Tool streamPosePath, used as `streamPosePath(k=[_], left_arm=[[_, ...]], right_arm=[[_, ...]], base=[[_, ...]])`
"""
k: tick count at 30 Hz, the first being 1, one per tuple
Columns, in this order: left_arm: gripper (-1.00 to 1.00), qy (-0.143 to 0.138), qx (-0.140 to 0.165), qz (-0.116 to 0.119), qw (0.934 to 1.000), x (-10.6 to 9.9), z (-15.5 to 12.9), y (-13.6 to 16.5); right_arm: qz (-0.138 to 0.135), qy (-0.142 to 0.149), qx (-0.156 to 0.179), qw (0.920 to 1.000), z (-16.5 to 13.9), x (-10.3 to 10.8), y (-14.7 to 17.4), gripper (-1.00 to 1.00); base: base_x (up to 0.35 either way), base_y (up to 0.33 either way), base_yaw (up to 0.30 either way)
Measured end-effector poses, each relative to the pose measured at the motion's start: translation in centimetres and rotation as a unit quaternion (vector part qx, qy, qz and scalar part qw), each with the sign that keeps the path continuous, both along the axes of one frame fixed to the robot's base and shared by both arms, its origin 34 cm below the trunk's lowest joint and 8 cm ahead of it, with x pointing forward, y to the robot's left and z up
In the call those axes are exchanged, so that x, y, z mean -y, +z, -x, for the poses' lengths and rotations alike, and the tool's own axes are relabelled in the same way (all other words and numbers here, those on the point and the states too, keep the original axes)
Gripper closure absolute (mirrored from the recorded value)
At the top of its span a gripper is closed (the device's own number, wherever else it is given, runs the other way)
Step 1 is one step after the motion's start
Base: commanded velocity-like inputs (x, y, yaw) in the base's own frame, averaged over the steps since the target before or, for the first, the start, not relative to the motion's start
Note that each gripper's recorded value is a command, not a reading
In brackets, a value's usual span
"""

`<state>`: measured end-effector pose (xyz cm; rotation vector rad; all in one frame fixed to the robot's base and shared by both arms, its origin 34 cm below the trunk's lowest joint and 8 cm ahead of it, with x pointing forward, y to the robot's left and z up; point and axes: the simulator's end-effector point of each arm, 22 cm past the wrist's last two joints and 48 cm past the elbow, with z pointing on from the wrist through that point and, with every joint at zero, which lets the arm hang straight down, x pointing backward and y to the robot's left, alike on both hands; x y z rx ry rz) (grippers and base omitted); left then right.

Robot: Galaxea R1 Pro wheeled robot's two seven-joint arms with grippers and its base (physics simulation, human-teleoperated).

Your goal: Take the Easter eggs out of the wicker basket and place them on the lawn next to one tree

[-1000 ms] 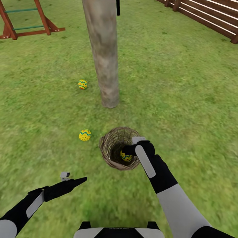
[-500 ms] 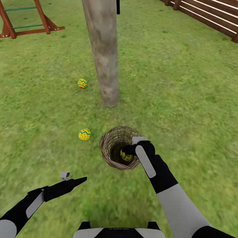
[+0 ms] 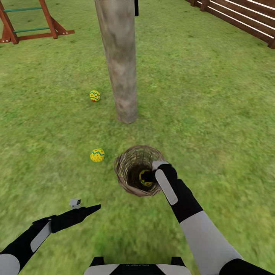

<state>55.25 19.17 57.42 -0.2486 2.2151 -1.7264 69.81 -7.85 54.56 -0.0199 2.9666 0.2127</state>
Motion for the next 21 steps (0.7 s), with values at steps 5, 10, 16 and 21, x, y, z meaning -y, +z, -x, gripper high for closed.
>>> streamPosePath(k=[5, 10, 16, 21], left_arm=[[-1.0, 0.0, 0.0, -0.001, 1.0, 0.0, 0.0, 0.0], [-1.0, 0.0, 0.0, -0.001, 1.0, -0.1, 0.0, 0.0], [-1.0, 0.001, -0.001, 0.0, 1.0, -0.2, 0.0, -0.1], [-1.0, 0.001, -0.005, 0.0, 1.0, -0.2, 0.2, -0.8]], right_arm=[[0.001, 0.001, 0.0, 1.0, 0.0, 0.1, 0.0, -1.0], [0.002, 0.0, 0.003, 1.0, -0.2, 0.2, 0.0, -1.0], [0.002, -0.008, 0.012, 0.9999, -0.6, 0.3, -0.1, -1.0], [0.0, -0.016, 0.017, 0.9997, -0.7, 0.3, -1.0, -1.0]], base=[[0.145, 0.0, 0.0], [0.015, 0.0, 0.0], [0.001, 0.0, 0.0], [0.0, 0.0, 0.0]])
